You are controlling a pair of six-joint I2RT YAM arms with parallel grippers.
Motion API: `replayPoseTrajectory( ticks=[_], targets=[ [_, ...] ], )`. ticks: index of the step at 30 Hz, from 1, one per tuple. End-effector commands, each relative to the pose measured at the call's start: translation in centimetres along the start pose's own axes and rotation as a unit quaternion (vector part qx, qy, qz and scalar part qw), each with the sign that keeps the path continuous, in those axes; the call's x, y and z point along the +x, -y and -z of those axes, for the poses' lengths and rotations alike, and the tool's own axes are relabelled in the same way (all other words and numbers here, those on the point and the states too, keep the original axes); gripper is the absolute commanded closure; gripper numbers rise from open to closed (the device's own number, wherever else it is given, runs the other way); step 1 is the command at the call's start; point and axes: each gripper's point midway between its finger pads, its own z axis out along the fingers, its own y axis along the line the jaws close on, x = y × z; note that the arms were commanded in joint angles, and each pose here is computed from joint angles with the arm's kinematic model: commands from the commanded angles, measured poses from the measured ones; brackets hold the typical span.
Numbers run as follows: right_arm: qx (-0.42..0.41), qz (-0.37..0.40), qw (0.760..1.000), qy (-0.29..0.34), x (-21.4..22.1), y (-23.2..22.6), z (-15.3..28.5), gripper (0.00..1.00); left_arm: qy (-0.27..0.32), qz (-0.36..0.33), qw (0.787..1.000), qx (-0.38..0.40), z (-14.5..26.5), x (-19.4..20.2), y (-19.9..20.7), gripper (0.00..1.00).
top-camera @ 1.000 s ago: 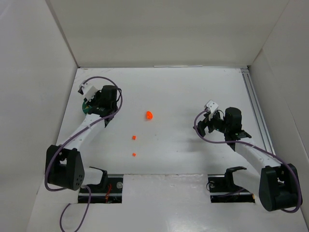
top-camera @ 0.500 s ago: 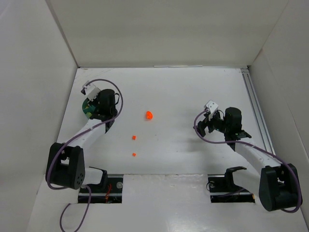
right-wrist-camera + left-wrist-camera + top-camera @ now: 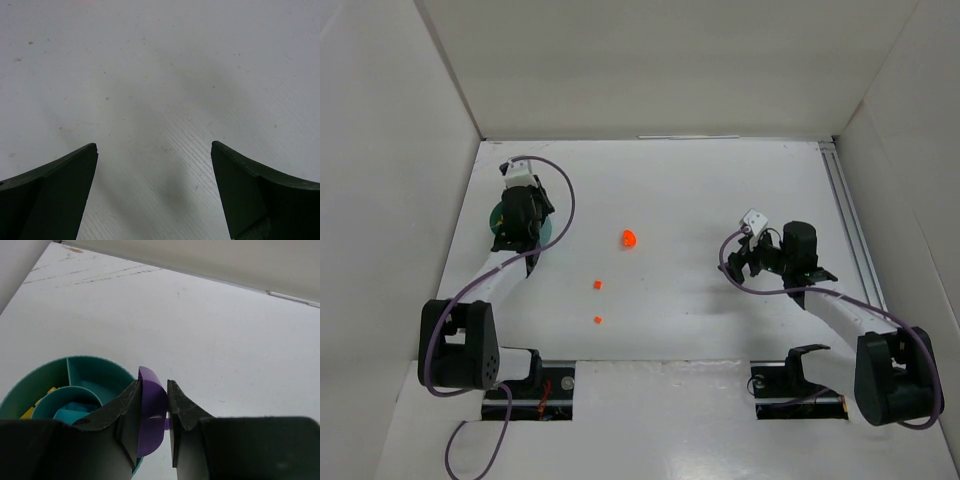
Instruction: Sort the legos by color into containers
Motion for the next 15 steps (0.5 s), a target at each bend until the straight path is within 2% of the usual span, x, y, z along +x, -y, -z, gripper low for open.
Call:
replayPoseTrajectory(
  ticks=[1, 10, 15],
  targets=[
    [-0.011, 0.032, 0.999, 0.04, -2.8, 0.5, -0.2, 0.01, 0.013, -0.05, 0.996, 0.071, 0.2, -1.5, 2.1, 0.99],
    [-0.024, 0.034, 0.998, 0.044, -3.0, 0.2, -0.7, 0.01, -0.025, -0.093, 0.993, 0.069, 0.2, -0.3, 0.4, 0.99],
    [-0.029, 0.034, 0.998, 0.045, -3.0, 0.1, -0.9, 0.01, -0.044, -0.098, 0.99, 0.095, -0.6, 0.2, 0.3, 0.94]
  ],
)
